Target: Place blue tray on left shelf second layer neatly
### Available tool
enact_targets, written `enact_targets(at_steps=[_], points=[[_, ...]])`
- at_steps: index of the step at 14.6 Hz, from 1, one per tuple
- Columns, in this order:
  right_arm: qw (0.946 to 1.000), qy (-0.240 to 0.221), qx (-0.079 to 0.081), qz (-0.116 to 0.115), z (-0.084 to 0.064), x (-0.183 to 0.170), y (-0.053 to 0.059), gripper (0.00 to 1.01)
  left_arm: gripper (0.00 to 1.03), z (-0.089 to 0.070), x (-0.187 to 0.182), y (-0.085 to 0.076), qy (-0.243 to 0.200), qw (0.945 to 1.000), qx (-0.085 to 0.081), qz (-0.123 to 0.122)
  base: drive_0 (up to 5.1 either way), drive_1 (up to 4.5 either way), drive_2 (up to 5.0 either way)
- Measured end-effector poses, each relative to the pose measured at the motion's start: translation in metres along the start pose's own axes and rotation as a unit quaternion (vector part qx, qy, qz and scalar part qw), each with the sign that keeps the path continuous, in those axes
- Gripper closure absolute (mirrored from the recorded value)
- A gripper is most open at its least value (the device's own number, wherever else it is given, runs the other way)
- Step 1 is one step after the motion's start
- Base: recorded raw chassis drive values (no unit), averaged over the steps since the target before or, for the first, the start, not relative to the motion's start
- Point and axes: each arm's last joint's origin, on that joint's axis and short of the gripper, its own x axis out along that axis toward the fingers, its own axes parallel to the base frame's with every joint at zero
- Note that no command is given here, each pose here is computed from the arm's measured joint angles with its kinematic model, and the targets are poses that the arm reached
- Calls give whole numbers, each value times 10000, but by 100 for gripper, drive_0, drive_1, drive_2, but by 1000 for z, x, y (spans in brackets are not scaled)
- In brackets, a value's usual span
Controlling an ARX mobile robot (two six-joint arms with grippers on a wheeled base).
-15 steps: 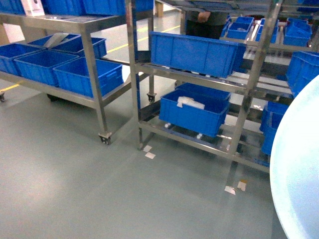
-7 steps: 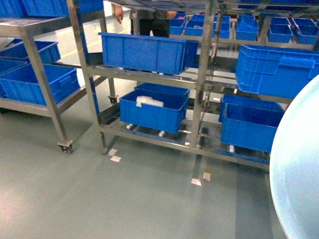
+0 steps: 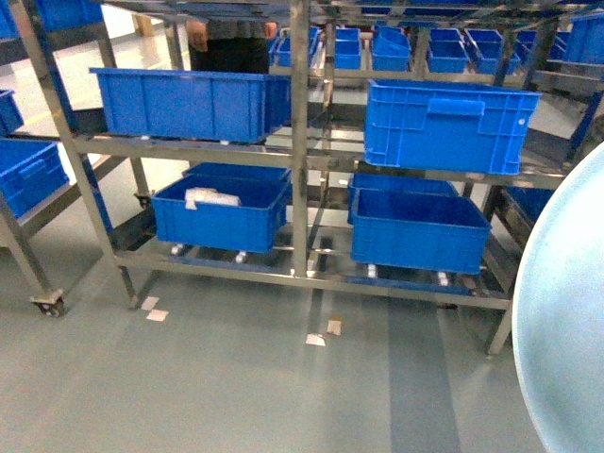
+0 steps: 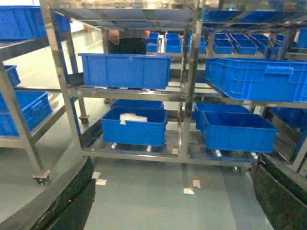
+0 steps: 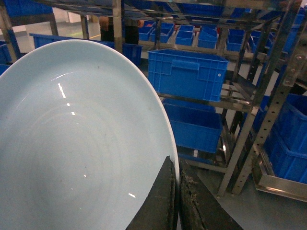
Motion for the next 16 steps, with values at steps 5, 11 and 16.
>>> enact_targets(at_steps=[5,11,16], points=[[10000,-9,-2,-14,0,0,0,99,5,0,0,0,0,10000,-2,-11,0,0,0],[10000,10,1,-11,0,0,0,99,5,0,0,0,4,10000,-2,-11,3,428,-423],[10000,2,0,-13,0,0,0,99,5,0,0,0,-2,10000,-2,-10,-3,431,-436]])
